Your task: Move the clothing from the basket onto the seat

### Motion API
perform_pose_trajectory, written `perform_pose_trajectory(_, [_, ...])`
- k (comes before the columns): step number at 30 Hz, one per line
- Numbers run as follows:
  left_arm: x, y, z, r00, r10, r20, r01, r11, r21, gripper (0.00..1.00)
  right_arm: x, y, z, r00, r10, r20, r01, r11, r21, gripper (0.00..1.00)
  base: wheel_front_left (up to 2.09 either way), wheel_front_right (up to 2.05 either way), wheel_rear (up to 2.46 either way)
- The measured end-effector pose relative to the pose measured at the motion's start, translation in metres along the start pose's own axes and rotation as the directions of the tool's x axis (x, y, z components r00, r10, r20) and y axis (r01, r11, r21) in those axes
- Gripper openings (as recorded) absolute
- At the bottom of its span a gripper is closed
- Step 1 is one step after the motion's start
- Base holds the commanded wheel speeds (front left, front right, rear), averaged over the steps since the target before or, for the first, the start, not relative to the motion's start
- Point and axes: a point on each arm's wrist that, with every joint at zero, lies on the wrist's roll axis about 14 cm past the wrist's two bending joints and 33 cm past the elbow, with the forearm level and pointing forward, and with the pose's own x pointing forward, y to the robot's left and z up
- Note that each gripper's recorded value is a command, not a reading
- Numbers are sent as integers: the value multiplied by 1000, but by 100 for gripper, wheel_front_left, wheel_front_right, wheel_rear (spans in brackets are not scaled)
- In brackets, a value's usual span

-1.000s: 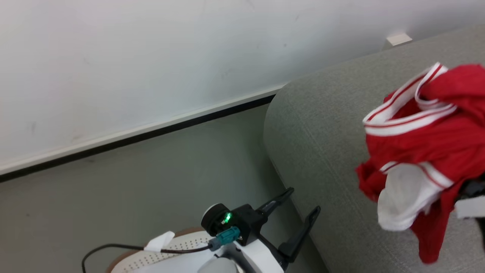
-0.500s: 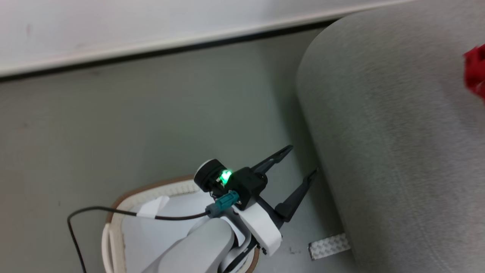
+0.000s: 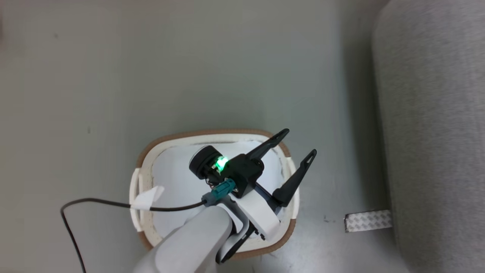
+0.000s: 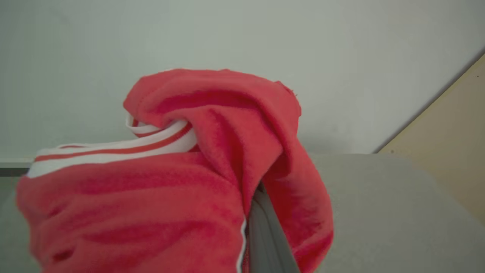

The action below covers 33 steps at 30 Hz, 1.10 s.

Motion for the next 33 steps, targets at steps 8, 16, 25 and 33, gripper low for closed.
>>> perform_pose_trajectory(8, [-7, 22, -9, 998, 66, -16, -66, 998, -7, 100, -10, 40, -104, 928, 63, -368, -96, 993, -70, 18, 0, 0, 0])
perform_pose_trajectory(16, [-17, 21, 5, 995, 96, -10, -96, 995, 7, 100, -29, 37, -93, 911, 83, -403, -132, 987, -94, 100, 0, 0, 0])
perform_pose_trajectory(25, [-52, 0, 45, 984, 172, 46, -173, 985, 20, 100, -83, 34, -45, 885, 166, -435, -240, 964, -119, 100, 0, 0, 0])
perform_pose_trajectory(33, [-105, -6, 99, 937, 300, 177, -315, 947, 59, 100, -137, 37, 51, 936, 298, -189, -328, 933, -150, 100, 0, 0, 0])
